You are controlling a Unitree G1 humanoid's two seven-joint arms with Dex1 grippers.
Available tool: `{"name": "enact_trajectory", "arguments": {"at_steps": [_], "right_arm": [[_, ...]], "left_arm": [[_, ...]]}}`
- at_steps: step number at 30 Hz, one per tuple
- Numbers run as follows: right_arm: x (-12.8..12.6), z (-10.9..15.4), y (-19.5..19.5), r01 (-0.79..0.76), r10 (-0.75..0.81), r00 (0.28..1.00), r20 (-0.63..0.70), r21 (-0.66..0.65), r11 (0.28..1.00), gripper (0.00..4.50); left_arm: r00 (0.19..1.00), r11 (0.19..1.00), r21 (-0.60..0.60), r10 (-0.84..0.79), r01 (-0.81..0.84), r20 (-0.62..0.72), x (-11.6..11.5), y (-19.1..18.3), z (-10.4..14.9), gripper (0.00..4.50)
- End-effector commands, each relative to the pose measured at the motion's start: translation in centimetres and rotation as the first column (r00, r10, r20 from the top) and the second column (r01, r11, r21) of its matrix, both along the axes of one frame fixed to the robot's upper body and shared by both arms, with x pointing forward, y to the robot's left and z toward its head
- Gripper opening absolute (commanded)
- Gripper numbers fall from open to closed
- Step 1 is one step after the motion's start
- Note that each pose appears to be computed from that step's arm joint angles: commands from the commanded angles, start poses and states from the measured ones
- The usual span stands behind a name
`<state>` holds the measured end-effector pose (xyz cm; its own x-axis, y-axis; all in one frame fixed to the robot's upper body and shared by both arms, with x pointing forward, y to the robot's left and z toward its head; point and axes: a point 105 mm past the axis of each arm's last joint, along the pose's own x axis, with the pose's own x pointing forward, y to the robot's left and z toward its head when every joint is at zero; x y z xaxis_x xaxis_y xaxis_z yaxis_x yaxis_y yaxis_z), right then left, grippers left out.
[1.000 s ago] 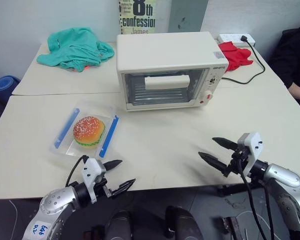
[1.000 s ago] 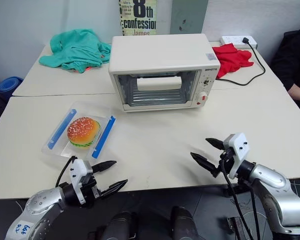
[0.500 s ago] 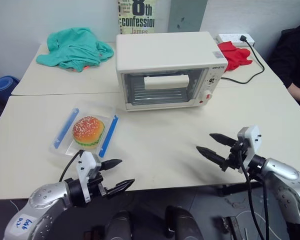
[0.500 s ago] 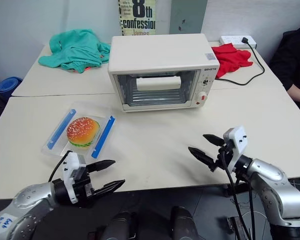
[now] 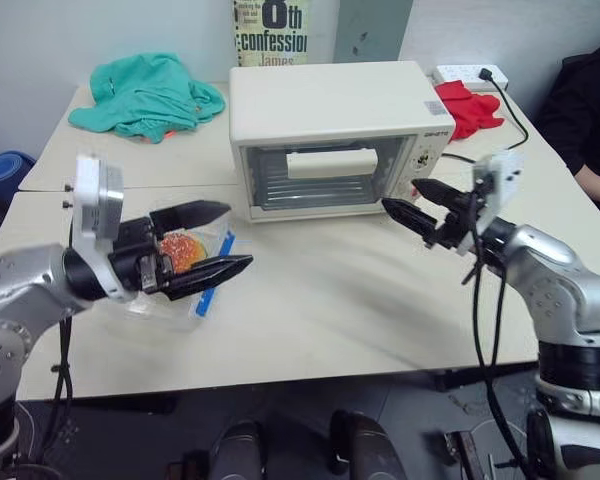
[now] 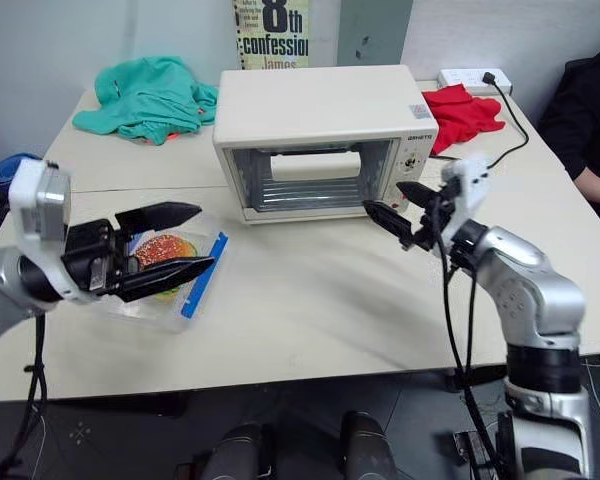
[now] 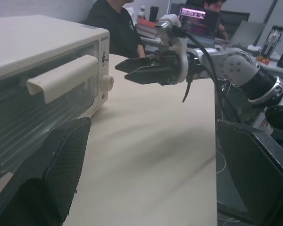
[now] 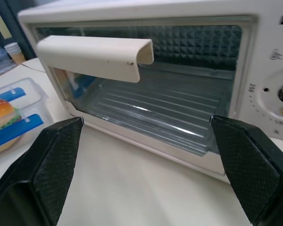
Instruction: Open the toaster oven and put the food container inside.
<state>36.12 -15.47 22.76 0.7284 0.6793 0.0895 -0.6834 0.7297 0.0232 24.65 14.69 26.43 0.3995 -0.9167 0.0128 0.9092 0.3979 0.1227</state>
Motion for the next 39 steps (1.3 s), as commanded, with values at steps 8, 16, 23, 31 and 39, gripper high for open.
{"name": "enact_trajectory", "arguments": {"at_steps": [8, 16, 23, 31, 39], "right_arm": [[2.1, 2.9, 3.7, -0.094, 0.096, 0.99, 0.107, -0.025, 0.995, 4.46], [-0.3, 3.8, 4.9, -0.223, 0.224, 0.962, 0.154, -0.026, 0.975, 4.46], [-2.8, 3.1, 5.2, -0.28, 0.282, 0.947, 0.155, -0.031, 0.959, 4.46], [-4.1, 1.5, 5.1, -0.275, 0.276, 0.953, 0.125, -0.028, 0.961, 4.5], [-4.4, 0.7, 4.8, -0.238, 0.238, 0.964, 0.116, -0.013, 0.971, 4.5]], "left_arm": [[0.973, 0.987, 0.012, 0.157, -0.161, 0.168, 4.0, 0.0, 2.6, 4.5], [0.926, 0.948, -0.04, 0.317, -0.316, 0.204, 6.8, 1.0, 3.3, 4.5], [0.909, 0.932, -0.096, 0.361, -0.348, 0.207, 9.5, 0.2, 5.1, 4.5], [0.907, 0.955, 0.059, 0.257, -0.292, 0.333, 11.9, -2.9, 4.9, 3.35], [0.879, 0.929, 0.263, 0.117, -0.261, 0.461, 12.7, -4.3, 2.6, 0.77]]}}
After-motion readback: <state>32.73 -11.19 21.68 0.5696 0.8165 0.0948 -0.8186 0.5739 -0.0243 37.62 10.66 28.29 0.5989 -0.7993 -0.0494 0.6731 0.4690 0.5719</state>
